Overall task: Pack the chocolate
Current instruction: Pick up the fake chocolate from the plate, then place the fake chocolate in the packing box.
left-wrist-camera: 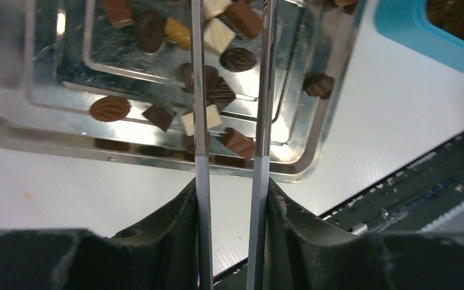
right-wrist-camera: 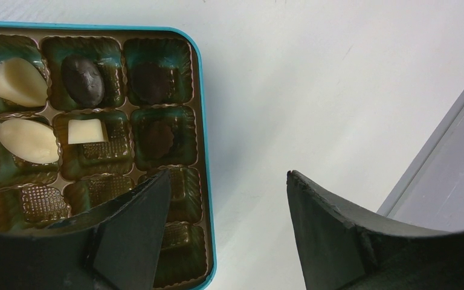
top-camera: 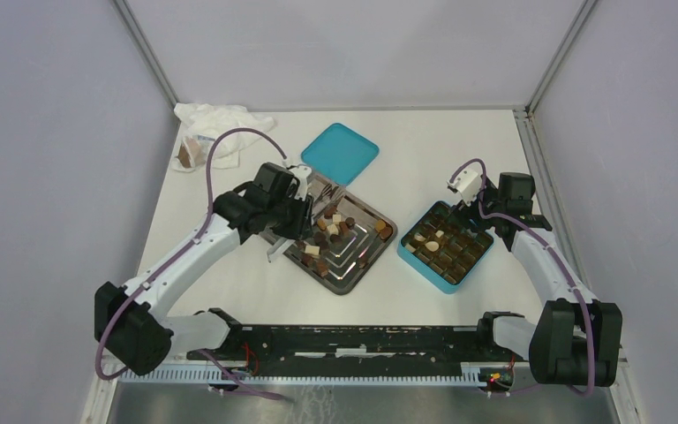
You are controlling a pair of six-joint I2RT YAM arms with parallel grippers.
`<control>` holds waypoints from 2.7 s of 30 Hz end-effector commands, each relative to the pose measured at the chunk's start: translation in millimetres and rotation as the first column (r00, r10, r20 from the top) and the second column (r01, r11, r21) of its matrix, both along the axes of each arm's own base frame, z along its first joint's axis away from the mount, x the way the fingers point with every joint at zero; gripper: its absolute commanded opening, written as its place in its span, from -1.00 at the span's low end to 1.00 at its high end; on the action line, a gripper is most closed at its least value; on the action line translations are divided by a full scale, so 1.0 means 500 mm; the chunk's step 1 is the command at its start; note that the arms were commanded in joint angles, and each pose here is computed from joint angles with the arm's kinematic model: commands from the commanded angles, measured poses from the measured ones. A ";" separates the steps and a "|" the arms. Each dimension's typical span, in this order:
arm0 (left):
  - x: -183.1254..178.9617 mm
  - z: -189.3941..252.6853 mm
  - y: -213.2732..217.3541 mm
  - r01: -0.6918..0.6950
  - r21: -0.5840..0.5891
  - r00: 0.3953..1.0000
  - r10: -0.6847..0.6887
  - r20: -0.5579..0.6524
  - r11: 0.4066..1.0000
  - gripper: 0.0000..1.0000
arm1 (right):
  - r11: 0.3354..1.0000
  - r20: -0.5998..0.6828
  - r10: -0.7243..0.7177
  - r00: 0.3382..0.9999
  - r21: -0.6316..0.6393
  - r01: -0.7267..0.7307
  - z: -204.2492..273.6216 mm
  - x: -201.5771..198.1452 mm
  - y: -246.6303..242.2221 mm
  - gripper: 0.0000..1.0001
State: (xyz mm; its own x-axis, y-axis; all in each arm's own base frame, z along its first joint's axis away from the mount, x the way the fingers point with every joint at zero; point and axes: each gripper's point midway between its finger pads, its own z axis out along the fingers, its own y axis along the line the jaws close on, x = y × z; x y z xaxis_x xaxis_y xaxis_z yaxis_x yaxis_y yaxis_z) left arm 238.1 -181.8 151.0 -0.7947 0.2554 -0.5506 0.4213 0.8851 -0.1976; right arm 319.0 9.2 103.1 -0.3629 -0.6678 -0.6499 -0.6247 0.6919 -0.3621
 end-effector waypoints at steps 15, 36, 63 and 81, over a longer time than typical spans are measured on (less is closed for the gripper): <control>-0.194 0.060 -0.293 0.433 -0.259 0.901 -0.417 0.119 0.863 -0.96 | 1.000 0.056 0.016 0.998 0.020 -0.017 0.025 0.005 0.010 0.52; -0.195 -0.021 -0.381 0.478 -0.086 0.878 -0.476 0.046 0.874 -0.78 | 1.000 0.061 0.015 0.998 0.017 -0.016 0.027 0.005 0.009 0.52; -0.189 -0.042 -0.385 0.480 -0.012 0.877 -0.479 0.027 0.877 -0.02 | 1.000 0.056 0.019 0.998 0.018 -0.021 0.024 0.004 0.010 0.52; -0.159 0.057 -0.345 0.361 -0.129 0.919 -0.329 0.216 0.924 -0.40 | 0.988 -0.044 -0.036 0.998 0.149 0.042 0.002 0.005 -0.011 0.56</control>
